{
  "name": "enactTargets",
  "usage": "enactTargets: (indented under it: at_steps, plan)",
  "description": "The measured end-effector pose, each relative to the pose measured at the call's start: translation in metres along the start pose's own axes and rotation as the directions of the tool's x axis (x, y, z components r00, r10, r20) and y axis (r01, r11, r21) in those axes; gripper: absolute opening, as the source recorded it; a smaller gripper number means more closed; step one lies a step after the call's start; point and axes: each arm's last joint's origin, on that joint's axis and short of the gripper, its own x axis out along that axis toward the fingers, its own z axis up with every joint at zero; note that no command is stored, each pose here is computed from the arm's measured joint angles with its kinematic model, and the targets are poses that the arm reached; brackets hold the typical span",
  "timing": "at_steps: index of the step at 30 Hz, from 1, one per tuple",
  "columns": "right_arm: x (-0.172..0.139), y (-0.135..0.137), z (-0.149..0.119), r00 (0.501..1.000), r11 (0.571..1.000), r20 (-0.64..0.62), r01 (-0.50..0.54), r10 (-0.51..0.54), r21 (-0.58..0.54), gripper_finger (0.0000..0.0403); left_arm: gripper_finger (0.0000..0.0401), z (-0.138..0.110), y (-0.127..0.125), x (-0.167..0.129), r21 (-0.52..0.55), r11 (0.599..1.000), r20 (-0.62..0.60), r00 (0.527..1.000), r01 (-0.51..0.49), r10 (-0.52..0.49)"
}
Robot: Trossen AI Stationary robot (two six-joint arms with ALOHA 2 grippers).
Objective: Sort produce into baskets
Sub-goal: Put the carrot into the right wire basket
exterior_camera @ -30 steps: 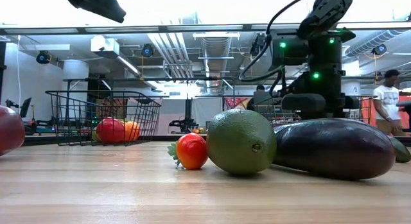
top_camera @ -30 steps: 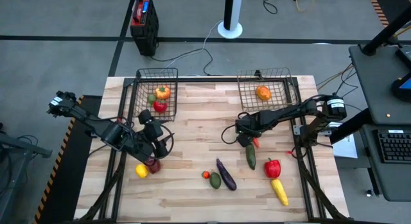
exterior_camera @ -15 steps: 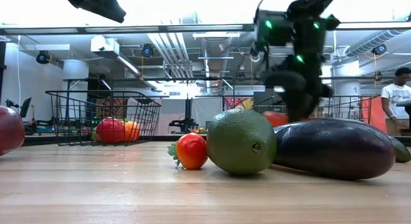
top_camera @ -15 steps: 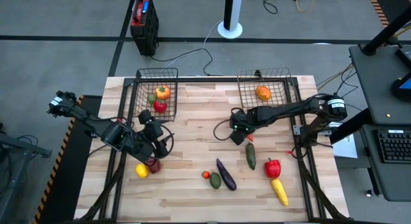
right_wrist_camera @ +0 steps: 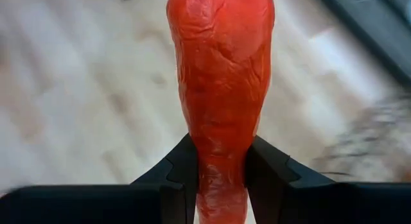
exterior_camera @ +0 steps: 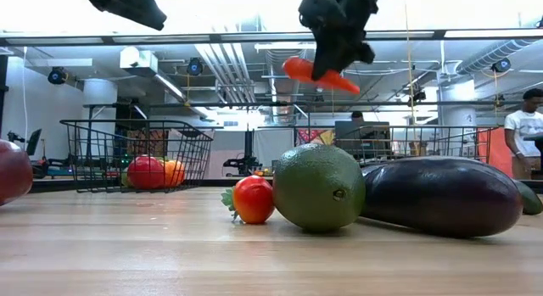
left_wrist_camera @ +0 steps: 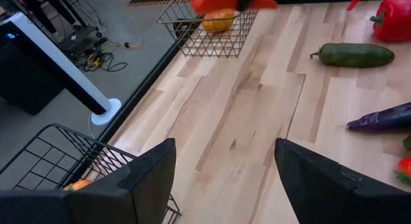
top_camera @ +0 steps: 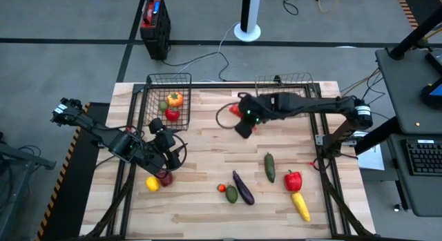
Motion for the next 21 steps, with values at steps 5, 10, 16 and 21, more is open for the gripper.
enactTargets:
  at_steps: [5, 10, 16, 21]
  plan:
    - [-0.018, -0.031, 0.014, 0.984, 0.984, -0.03, 0.176, -0.176, 0.004, 0.0091, 0.0246, 0.0, 0.0, 0.0, -0.002, 1.0, 0.0, 1.0, 0.0, 0.0]
    - [-0.019, -0.073, 0.014, 0.93, 0.937, -0.14, 0.348, -0.34, 0.04, 0.0091, 0.0246, 0.0, 0.0, 0.0, -0.004, 1.0, 0.0, 1.0, 0.0, 0.0]
    - [-0.008, -0.12, 0.01, 0.871, 0.888, -0.251, 0.453, -0.422, 0.079, 0.0091, 0.0246, 0.0, 0.0, 0.0, -0.004, 1.0, 0.0, 1.0, 0.0, 0.0]
    - [0.009, -0.148, 0.002, 0.854, 0.875, -0.299, 0.473, -0.427, 0.103, 0.0091, 0.0246, 0.0, 0.0, 0.0, -0.005, 1.0, 0.0, 1.0, 0.0, 0.0]
